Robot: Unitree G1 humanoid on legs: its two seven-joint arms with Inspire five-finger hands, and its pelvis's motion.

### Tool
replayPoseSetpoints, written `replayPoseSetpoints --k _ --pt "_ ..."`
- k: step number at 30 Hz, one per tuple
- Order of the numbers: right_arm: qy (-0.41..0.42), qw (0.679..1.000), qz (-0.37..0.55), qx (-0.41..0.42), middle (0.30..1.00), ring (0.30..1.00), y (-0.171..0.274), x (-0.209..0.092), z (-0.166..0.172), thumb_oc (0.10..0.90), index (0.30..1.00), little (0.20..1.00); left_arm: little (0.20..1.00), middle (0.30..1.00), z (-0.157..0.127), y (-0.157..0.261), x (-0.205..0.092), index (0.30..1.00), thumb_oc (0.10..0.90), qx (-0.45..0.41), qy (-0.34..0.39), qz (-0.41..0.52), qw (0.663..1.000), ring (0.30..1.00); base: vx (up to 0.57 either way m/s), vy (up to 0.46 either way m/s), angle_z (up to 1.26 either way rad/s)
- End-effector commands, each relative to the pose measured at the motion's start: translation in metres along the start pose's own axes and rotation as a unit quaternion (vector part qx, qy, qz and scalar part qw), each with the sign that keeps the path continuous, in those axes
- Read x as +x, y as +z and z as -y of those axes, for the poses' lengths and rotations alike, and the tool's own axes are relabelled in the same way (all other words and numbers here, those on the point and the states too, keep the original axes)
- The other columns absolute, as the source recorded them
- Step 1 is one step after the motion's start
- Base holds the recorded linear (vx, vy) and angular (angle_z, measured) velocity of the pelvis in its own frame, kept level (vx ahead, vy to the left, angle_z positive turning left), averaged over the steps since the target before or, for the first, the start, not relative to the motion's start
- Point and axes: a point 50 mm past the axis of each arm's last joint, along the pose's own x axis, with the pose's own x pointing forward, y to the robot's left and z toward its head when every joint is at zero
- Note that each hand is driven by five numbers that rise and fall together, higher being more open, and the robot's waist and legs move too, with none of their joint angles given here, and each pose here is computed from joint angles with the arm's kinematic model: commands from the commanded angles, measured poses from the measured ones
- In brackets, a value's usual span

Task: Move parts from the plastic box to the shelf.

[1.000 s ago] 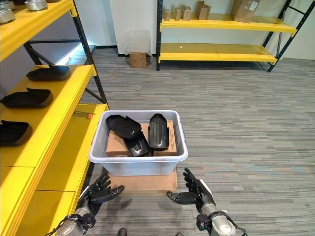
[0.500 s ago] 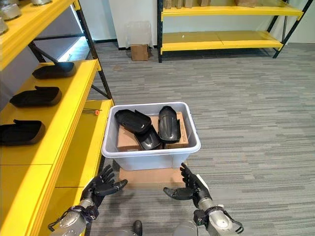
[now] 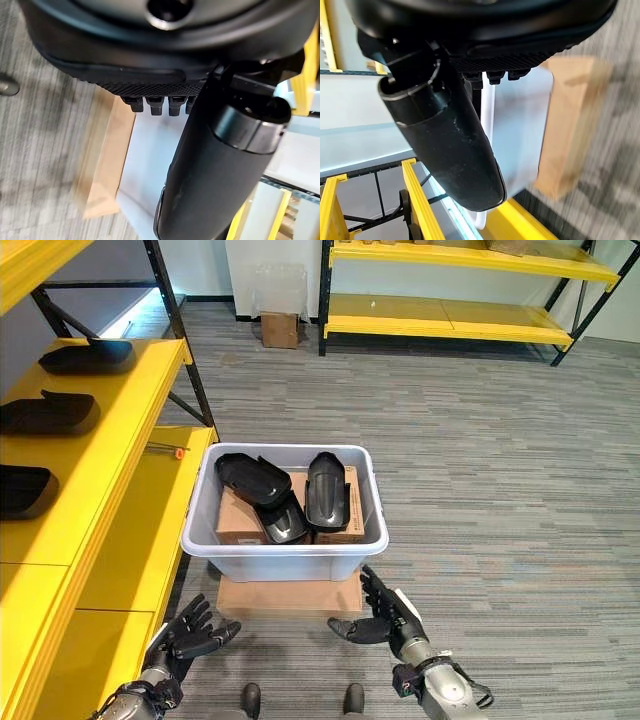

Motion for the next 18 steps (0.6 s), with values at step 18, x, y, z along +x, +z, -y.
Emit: replayPoseSetpoints --k 18 --pt "-0.042 0.917 0.336 -0.211 1.0 1.0 0.172 0.003 0.025 0.9 1.0 1.0 1.0 1.0 0.013 0.043 0.003 1.0 0.9 0.018 -0.07 0.099 0.992 1.0 0.01 -0.01 0.0"
